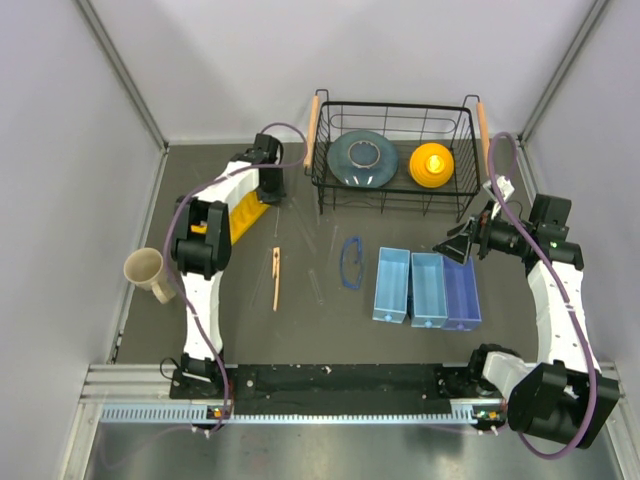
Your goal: Organize the chemistry lab equipment
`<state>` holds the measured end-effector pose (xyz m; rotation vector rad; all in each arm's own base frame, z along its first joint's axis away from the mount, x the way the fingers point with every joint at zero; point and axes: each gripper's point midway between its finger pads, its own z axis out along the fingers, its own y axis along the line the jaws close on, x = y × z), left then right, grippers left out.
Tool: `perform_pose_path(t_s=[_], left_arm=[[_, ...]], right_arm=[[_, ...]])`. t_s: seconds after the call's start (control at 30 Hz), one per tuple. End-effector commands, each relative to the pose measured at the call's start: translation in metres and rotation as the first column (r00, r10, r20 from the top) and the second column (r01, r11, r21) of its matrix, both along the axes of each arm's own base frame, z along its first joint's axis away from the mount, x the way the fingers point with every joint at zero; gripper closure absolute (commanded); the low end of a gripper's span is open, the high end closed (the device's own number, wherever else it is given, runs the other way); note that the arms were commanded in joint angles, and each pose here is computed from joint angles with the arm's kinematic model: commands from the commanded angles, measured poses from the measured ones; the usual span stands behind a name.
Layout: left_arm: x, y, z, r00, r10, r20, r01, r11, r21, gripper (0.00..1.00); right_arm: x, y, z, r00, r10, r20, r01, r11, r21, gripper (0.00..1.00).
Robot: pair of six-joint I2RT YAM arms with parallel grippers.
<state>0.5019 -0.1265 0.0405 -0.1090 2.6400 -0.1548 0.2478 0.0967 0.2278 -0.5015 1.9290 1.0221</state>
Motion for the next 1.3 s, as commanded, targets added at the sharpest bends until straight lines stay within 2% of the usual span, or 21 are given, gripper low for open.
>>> perform_pose_path(t_s=[0.0,0.27,0.37,0.4,0.5,0.53,0.57,0.63,0.67,0.73,0.77,0.83,0.87,0.9,0.97,1.0,1.03,1.17,1.2,1.23,1.27], left_arm=[[0.01,-0.009,0.097,0.975,-0.03,0.221,0.048,0.996,-0.077,1.0],[-0.023,0.001,0.14,0.954,-0.038,0.298,0.063,0.995,-0.073,1.0],[-0.048,0.001,0.178,0.92,-0.056,0.389,0.102,0.99,-0.1,1.0],[-0.061,0.001,0.168,0.924,-0.07,0.376,0.118,0.987,-0.106,1.0],[-0.096,-0.007,0.197,0.872,-0.105,0.477,0.206,0.965,-0.163,1.0],[-0.101,-0.011,0.212,0.836,-0.111,0.537,0.241,0.954,-0.177,1.0],[-0.125,-0.013,0.222,0.81,-0.111,0.576,0.271,0.941,-0.2,1.0],[-0.15,-0.027,0.24,0.758,-0.123,0.641,0.361,0.897,-0.254,1.0],[-0.171,-0.035,0.257,0.696,-0.096,0.712,0.413,0.864,-0.287,1.0],[-0.197,-0.048,0.273,0.633,-0.074,0.77,0.483,0.815,-0.319,1.0],[-0.218,-0.06,0.29,0.566,-0.025,0.824,0.543,0.763,-0.35,1.0],[-0.241,-0.074,0.303,0.53,0.046,0.847,0.586,0.702,-0.405,1.0],[-0.253,-0.077,0.303,0.542,0.101,0.835,0.591,0.66,-0.463,1.0],[-0.259,-0.081,0.317,0.512,0.15,0.846,0.615,0.623,-0.483,1.0],[-0.268,-0.093,0.315,0.57,0.224,0.791,0.595,0.551,-0.585,1.0],[-0.273,-0.097,0.326,0.557,0.259,0.789,0.615,0.511,-0.601,1.0],[-0.283,-0.11,0.327,0.577,0.258,0.775,0.627,0.467,-0.623,1.0],[-0.287,-0.151,0.328,0.63,0.269,0.729,0.604,0.421,-0.677,1.0],[-0.283,-0.155,0.328,0.639,0.291,0.712,0.578,0.429,-0.694,1.0],[-0.289,-0.166,0.332,0.644,0.288,0.709,0.589,0.405,-0.699,1.0],[-0.286,-0.176,0.329,0.66,0.288,0.694,0.575,0.402,-0.713,1.0]], right_arm=[[-0.002,0.001,0.024,0.993,0.034,0.113,-0.033,0.999,-0.006,0.01],[-0.014,0.008,0.028,0.981,0.089,0.173,-0.091,0.996,0.003,0.01],[-0.02,0.011,0.028,0.97,0.116,0.216,-0.117,0.993,-0.007,0.01],[-0.022,0.012,0.025,0.966,0.127,0.226,-0.128,0.992,-0.01,0.01],[-0.032,0.018,0.028,0.946,0.168,0.276,-0.174,0.985,-0.003,0.01],[-0.034,0.019,0.031,0.943,0.178,0.281,-0.187,0.982,0.008,0.01],[-0.039,0.022,0.036,0.936,0.196,0.291,-0.213,0.977,0.028,0.01],[-0.043,0.025,0.046,0.926,0.214,0.31,-0.237,0.971,0.039,0.01],[-0.046,0.028,0.056,0.919,0.231,0.319,-0.26,0.964,0.05,0.01],[-0.049,0.034,0.062,0.919,0.246,0.308,-0.275,0.96,0.051,0.01],[-0.051,0.043,0.066,0.92,0.267,0.288,-0.288,0.957,0.032,0.02],[-0.054,0.055,0.066,0.919,0.289,0.269,-0.3,0.954,-0.003,0.03],[-0.055,0.065,0.067,0.919,0.305,0.252,-0.307,0.951,-0.032,0.04],[-0.061,0.077,0.068,0.907,0.344,0.242,-0.345,0.938,-0.042,0.04],[-0.064,0.09,0.076,0.908,0.36,0.216,-0.357,0.932,-0.056,0.06],[-0.074,0.103,0.08,0.888,0.412,0.205,-0.412,0.91,-0.046,0.07],[-0.07,0.109,0.082,0.888,0.424,0.177,-0.428,0.904,-0.02,0.07],[-0.067,0.126,0.088,0.898,0.437,0.04,-0.439,0.891,0.113,0.16],[-0.068,0.129,0.088,0.896,0.443,0.034,-0.444,0.887,0.126,0.16],[-0.067,0.134,0.092,0.889,0.454,0.066,-0.459,0.878,0.134,0.17],[-0.07,0.135,0.086,0.89,0.456,0.016,-0.451,0.876,0.172,0.17]])
